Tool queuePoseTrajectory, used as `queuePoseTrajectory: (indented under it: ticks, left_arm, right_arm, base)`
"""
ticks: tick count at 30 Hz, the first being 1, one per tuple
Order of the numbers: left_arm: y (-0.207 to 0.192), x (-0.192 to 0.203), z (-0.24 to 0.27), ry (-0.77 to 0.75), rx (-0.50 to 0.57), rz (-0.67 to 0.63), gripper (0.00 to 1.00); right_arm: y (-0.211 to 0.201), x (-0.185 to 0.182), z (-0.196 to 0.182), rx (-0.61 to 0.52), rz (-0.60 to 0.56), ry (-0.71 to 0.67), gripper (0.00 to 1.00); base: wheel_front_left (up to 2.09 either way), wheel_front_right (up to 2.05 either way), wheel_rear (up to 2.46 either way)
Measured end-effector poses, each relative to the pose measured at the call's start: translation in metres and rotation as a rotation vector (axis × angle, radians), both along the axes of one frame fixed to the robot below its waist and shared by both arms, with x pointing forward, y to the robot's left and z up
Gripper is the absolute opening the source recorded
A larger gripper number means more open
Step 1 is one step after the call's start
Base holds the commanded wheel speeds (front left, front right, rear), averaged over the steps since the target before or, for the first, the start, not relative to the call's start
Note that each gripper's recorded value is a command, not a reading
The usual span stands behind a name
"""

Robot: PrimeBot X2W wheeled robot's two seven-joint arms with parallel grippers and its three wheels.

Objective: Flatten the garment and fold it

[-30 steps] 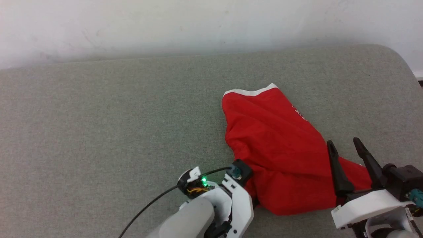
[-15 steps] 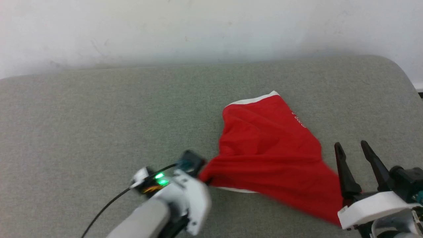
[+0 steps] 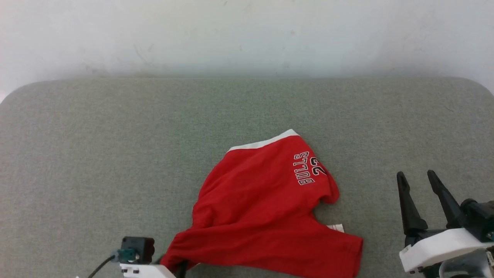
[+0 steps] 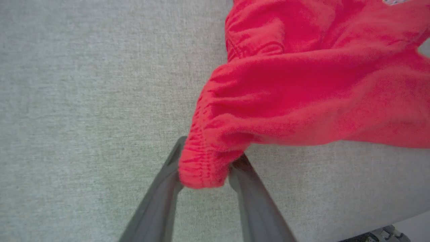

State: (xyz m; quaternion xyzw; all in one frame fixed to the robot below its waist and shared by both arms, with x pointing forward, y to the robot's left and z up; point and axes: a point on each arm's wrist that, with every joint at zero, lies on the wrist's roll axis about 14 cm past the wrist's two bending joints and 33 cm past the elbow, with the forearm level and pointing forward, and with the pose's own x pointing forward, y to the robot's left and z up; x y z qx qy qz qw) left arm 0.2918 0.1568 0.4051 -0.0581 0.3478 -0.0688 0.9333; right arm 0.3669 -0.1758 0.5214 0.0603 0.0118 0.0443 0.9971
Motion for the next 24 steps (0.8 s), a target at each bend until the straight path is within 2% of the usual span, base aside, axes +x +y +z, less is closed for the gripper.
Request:
queuePoseTrajectory:
  ticks: [6,10,14,20,24]
  left_arm:
    - [-0.006,0.019,0.052,-0.194,-0.09,0.032,1.0]
    - [-0.007,0.031,0.079,-0.291,-0.043,-0.04,1.0]
    - [-0.025,0.054,0.1,-0.351,0.009,-0.184,1.0]
    - [-0.062,0.08,0.079,-0.256,0.131,-0.443,1.0]
    - [-0.079,0.093,0.058,-0.165,0.19,-0.558,1.0]
  right_arm:
    - [0.002,-0.003,0.004,-0.004,0.007,-0.006,1.0]
    - [0.002,-0.007,0.004,-0.006,0.009,-0.001,1.0]
    - [0.004,-0.006,0.004,-0.012,0.016,0.007,1.0]
    - [0.006,-0.003,0.0,-0.02,0.019,0.025,1.0]
    - [0.002,0.001,-0.003,-0.02,0.006,0.035,1.0]
  base:
    - [0.0,0.0,0.0]
    - [0.0,0.0,0.0]
    - [0.0,0.0,0.0]
    - [0.0,0.0,0.0]
    - [0.0,0.0,0.0]
